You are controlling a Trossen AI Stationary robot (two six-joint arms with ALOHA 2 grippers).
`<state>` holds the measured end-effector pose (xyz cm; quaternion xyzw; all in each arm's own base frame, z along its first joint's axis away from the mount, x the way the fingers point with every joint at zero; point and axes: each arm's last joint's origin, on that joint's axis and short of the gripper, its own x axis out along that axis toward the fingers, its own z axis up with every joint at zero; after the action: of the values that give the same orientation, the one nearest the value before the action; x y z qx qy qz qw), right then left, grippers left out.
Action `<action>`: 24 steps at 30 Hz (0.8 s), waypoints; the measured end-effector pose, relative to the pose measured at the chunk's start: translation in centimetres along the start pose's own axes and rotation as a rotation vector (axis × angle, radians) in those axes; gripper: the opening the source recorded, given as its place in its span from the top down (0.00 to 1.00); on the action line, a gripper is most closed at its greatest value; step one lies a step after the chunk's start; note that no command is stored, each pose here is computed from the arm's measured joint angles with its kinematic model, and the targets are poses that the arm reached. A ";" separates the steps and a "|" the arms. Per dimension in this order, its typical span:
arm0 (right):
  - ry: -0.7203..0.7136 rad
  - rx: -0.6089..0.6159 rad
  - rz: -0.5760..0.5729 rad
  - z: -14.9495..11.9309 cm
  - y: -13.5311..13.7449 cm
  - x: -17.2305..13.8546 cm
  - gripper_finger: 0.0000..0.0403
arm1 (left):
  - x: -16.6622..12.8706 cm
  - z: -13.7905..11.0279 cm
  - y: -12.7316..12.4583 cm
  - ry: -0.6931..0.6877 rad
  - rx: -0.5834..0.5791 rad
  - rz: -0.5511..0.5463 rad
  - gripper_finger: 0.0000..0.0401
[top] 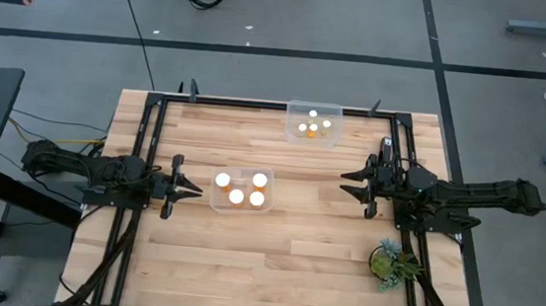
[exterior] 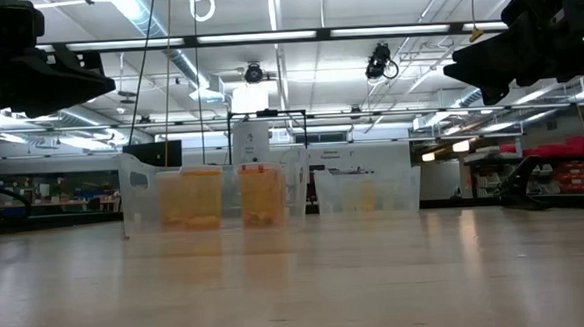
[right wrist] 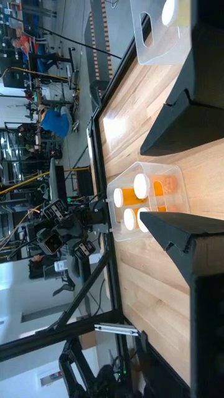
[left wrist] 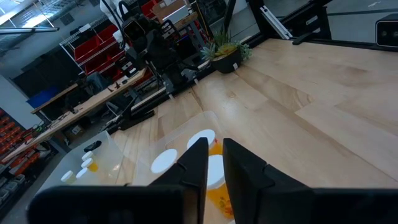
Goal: Pick and place medicine bottles into bin by pill shape (circle, oval)
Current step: Return to Home Position
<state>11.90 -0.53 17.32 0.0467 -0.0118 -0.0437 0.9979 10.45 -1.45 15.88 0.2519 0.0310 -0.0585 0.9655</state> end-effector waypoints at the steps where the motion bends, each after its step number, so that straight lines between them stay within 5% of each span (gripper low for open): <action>1: 0.000 0.000 0.000 0.0 0.0 0.0 0.60 | 0.0 0.0 0.0 0.000 0.000 0.000 0.86; 24: 0.000 0.000 0.000 0.0 0.0 0.0 0.60 | 0.0 0.0 0.0 0.000 0.000 0.000 0.87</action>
<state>11.90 -0.53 17.32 0.0469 -0.0117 -0.0439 0.9979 10.45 -1.45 15.88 0.2520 0.0310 -0.0585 0.9655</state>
